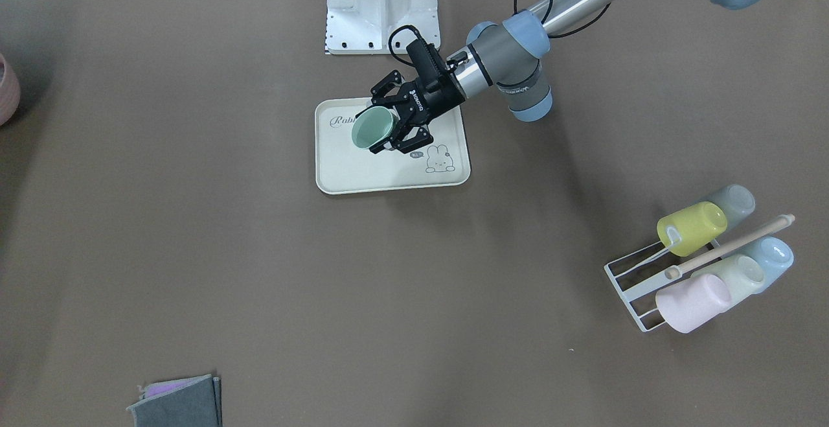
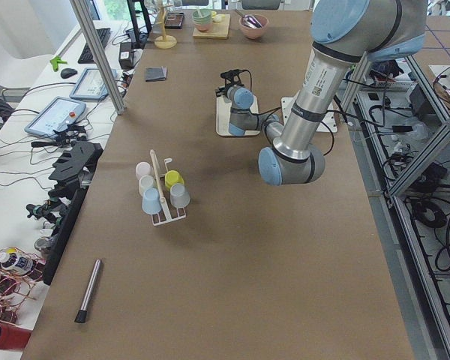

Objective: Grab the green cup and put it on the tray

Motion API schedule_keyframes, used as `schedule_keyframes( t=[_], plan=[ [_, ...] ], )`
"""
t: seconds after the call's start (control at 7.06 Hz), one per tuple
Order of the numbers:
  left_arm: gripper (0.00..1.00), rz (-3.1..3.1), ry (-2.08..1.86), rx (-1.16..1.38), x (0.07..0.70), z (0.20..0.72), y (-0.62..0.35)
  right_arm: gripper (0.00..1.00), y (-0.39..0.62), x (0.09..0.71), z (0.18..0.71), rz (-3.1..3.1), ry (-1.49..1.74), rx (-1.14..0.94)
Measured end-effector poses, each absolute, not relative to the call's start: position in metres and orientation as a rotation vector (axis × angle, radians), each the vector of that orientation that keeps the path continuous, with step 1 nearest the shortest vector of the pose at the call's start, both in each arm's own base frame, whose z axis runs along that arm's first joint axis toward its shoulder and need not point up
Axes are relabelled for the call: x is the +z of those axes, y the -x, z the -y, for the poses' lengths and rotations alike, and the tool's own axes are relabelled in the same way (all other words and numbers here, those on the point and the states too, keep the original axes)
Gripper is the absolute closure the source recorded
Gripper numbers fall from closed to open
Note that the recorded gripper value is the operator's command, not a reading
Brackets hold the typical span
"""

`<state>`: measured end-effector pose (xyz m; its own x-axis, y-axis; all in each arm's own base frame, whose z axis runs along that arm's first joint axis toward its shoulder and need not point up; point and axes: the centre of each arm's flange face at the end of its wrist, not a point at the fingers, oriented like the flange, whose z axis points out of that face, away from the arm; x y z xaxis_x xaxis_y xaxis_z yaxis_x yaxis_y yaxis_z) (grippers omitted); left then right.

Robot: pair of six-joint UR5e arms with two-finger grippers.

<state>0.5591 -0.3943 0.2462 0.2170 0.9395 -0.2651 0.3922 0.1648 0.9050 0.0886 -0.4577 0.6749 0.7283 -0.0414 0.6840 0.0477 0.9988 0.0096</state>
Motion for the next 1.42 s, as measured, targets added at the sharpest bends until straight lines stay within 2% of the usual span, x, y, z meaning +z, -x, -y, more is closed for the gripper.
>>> schedule_keyframes(
  t=[0.85,1.42],
  plan=[
    [0.64,-1.447,-1.519,0.642,0.312,0.383,-0.575,0.0,-0.089,0.673,0.459,0.753,0.006,-0.05],
    [0.63,-1.482,-1.509,0.646,0.308,0.375,-0.584,0.0,-0.089,0.673,0.46,0.755,0.005,-0.051]
  ],
)
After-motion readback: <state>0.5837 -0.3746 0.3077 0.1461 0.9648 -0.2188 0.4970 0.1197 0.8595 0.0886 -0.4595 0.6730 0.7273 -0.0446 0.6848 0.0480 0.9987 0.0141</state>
